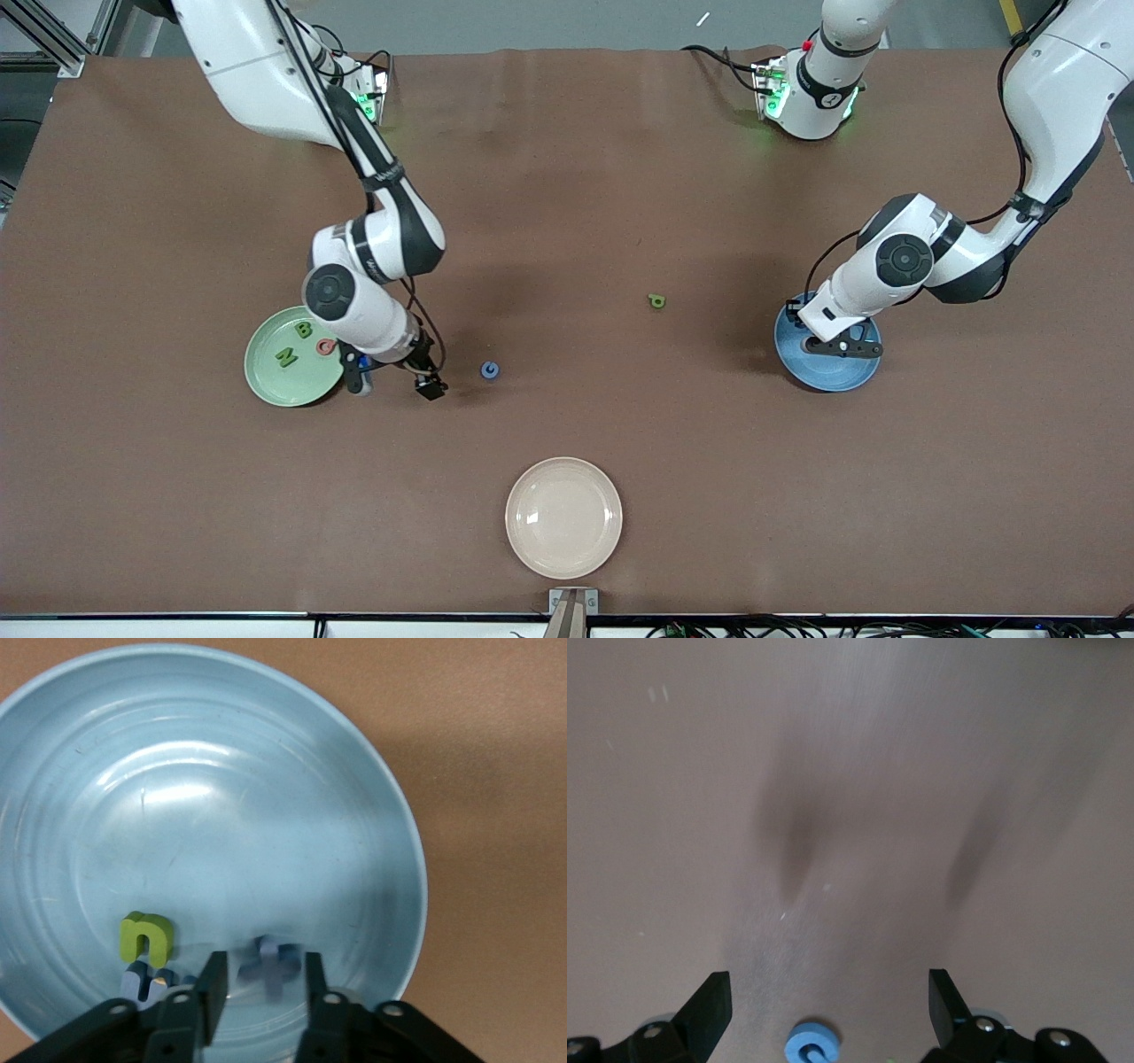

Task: Sort upper and lower case letters into plates
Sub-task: 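Reach the green d with the left gripper while the right gripper grasps the G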

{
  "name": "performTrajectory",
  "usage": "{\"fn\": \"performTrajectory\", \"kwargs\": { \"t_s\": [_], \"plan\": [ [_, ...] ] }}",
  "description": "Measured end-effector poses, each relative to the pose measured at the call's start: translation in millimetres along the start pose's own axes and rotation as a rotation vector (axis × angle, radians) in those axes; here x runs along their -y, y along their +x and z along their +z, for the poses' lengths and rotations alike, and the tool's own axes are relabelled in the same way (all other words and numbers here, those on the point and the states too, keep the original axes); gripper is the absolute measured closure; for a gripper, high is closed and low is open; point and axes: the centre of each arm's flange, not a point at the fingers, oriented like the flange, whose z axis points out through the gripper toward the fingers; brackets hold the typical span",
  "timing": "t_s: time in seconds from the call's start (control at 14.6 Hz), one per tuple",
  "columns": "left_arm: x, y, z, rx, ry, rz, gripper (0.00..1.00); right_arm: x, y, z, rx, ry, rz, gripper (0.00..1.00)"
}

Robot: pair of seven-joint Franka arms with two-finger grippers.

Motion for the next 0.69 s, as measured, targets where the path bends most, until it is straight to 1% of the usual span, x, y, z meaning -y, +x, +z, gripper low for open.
{"fn": "performTrajectory", "kwargs": {
  "t_s": [0.14,0.27,0.34,0.41,0.62,0.69],
  "plan": [
    [0,1,-1,-0.004,-0.001,0.000,0.33,8,-13,13,-0.002,0.002,0.028,0.02],
    [0,4,-4,-0.016,-0.005,-0.002,0.15,13,-20,16,-0.005,0.007,0.063,0.02],
    [-2,7,-10,-0.028,-0.007,0.001,0.07,14,-24,16,-0.007,0.009,0.073,0.03],
    [-8,11,-18,-0.045,-0.012,0.008,0.00,15,-29,17,-0.015,0.009,0.079,0.04],
    [-39,18,-49,-0.085,-0.021,0.028,0.00,16,-43,28,-0.033,0.006,0.092,0.06],
    [-55,18,-58,-0.091,-0.028,0.020,0.00,17,-47,33,-0.035,0.003,0.092,0.08]
  ]
}}
